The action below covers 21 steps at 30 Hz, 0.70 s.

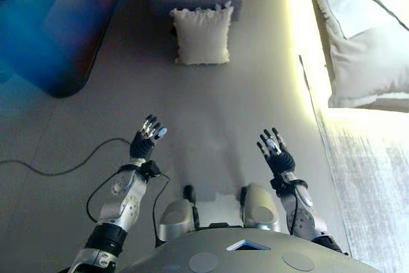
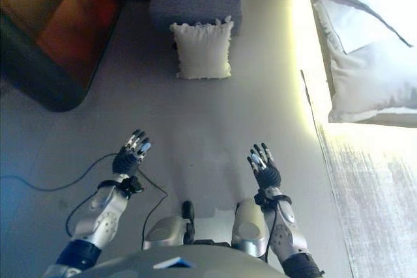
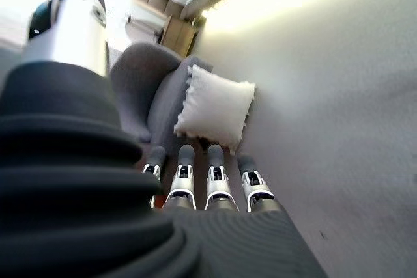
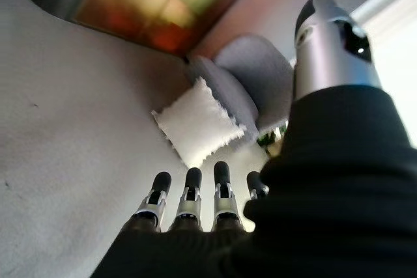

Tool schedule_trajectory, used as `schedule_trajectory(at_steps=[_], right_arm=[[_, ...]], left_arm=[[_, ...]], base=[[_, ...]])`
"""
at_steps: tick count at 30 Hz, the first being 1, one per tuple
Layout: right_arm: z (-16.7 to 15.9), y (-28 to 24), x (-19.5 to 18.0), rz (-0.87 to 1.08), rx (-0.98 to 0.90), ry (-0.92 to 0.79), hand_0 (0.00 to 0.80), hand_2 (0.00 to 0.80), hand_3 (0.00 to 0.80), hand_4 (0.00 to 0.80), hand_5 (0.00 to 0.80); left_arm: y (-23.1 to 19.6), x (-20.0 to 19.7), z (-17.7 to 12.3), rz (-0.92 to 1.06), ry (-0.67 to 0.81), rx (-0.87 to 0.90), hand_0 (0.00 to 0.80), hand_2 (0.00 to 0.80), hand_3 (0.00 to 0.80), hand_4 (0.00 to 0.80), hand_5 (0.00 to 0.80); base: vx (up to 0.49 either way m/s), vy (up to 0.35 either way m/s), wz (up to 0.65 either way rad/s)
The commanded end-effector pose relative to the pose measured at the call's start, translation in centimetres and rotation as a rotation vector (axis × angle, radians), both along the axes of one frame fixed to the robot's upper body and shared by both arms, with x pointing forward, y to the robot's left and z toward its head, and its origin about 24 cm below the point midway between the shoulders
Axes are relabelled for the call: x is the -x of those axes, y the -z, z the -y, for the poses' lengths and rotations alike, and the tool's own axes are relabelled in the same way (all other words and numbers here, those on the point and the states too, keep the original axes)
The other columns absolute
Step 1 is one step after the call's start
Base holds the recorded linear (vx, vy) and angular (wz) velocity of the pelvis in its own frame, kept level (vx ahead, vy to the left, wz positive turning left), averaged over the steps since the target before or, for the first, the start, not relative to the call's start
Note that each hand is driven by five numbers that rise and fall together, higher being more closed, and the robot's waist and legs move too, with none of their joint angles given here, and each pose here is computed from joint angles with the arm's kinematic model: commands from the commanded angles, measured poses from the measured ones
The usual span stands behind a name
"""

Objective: Pick up the cushion and take it to the sofa

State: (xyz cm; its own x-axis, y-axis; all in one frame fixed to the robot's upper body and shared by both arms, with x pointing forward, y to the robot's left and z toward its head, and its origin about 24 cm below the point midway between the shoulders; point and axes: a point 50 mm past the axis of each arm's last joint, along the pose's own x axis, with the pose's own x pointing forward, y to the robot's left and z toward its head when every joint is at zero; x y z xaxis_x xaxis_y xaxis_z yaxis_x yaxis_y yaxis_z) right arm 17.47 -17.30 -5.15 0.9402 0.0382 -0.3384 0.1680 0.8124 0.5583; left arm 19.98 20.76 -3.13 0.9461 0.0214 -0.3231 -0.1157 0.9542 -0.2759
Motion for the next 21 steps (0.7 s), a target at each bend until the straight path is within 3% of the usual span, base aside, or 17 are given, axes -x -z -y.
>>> schedule_trajectory(at_steps=[1,8,16,21], right_arm=[[1.0,-1.1,0.2,0.067,0.008,0.059,0.0,0.0,0.0,0.0,0.0],[2.8,-1.1,0.7,0.059,0.009,0.092,0.0,0.0,0.0,0.0,0.0],[2.8,-0.2,1.2,-0.008,0.048,0.011,0.0,0.0,0.0,0.0,0.0],[2.2,-0.7,0.0,0.023,0.086,-0.041,0.0,0.0,0.0,0.0,0.0]], left_arm=[[-1.6,0.2,-0.3,0.082,0.021,-0.039,0.0,0.0,0.0,0.0,0.0],[-1.7,0.6,-0.5,0.101,0.063,-0.088,0.0,0.0,0.0,0.0,0.0],[-0.5,2.6,0.0,0.016,0.015,-0.001,0.0,0.0,0.0,0.0,0.0],[-1.2,1.3,1.1,0.049,-0.009,0.025,0.0,0.0,0.0,0.0,0.0]], base=[[0.395,-0.179,0.8],[0.409,-0.06,0.72],[0.551,-0.067,-0.08],[0.438,-0.232,-0.09]])
